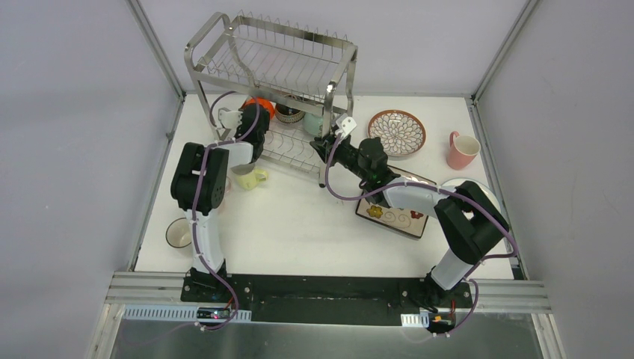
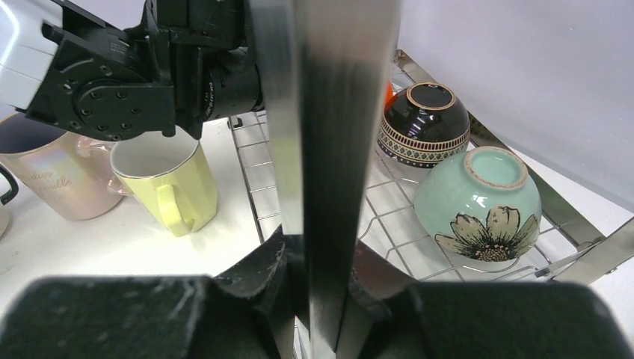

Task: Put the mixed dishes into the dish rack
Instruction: Move the bowl to the dish rack.

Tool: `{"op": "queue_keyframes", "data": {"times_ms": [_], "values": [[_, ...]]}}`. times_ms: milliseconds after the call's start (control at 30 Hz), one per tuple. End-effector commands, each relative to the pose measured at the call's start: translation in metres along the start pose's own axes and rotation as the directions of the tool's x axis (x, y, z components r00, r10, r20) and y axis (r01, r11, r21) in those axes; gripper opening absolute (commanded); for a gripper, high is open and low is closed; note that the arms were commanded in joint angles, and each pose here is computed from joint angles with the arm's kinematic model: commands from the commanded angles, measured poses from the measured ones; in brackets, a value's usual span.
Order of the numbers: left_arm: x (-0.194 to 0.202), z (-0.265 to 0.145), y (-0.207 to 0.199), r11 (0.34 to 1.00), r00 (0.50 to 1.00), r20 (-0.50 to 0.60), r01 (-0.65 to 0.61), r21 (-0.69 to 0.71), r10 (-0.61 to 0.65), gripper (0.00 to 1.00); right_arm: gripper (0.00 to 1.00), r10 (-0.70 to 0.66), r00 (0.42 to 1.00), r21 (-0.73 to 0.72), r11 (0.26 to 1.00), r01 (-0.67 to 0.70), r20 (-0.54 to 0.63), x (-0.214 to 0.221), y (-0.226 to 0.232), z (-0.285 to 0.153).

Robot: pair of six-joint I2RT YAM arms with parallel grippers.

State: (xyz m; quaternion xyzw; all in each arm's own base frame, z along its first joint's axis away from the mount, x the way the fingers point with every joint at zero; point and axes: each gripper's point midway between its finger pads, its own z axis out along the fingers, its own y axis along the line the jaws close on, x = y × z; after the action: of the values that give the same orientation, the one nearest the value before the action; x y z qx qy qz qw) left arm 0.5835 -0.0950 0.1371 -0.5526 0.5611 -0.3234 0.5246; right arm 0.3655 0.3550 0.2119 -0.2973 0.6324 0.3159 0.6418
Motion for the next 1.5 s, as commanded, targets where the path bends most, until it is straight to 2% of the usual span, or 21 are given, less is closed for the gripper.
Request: {"op": "queue_keyframes", "data": {"times_ms": [0, 300, 533, 667, 867, 1067, 1267, 1467], "values": [[-0.017, -0.016, -0.013, 0.999, 0.999, 0.042, -0.019, -0.031, 0.020, 0.23, 0.00, 0.016, 1.000, -0.032, 0.999, -0.017, -0.020, 0.002, 0.008, -0.009], [-0.031, -0.019, 0.002, 0.987, 0.989, 0.100, -0.096, -0.126, 0.109, 0.30, 0.00, 0.008, 1.000, -0.028, 1.000, -0.008, -0.022, 0.003, 0.007, -0.014], [-0.031, -0.003, 0.010, 0.983, 0.984, 0.121, -0.116, -0.139, 0.133, 0.35, 0.00, -0.001, 1.000, -0.034, 0.999, 0.000, -0.025, 0.004, 0.008, -0.016], [-0.020, 0.010, -0.015, 0.982, 0.977, 0.099, -0.190, -0.017, 0.191, 0.35, 0.00, -0.018, 0.999, -0.032, 0.999, 0.016, -0.040, 0.010, 0.007, -0.017], [-0.004, 0.022, -0.016, 0.990, 0.989, 0.068, -0.136, 0.049, 0.132, 0.33, 0.00, -0.011, 0.999, -0.025, 1.000, 0.010, -0.049, 0.014, 0.005, -0.018], [0.007, 0.029, -0.015, 0.986, 0.989, 0.036, -0.143, 0.081, 0.141, 0.33, 0.00, 0.014, 0.998, -0.046, 0.999, -0.017, -0.056, 0.017, 0.010, -0.016], [0.003, 0.008, -0.031, 0.979, 0.987, 0.005, -0.158, 0.128, 0.159, 0.36, 0.00, 0.037, 0.998, -0.036, 0.999, -0.039, -0.057, 0.015, 0.009, -0.014], [-0.007, -0.011, -0.032, 0.988, 0.990, -0.061, -0.123, 0.098, 0.129, 0.37, 0.21, 0.091, 0.993, -0.016, 0.996, -0.092, -0.074, 0.005, 0.007, -0.013]]}}
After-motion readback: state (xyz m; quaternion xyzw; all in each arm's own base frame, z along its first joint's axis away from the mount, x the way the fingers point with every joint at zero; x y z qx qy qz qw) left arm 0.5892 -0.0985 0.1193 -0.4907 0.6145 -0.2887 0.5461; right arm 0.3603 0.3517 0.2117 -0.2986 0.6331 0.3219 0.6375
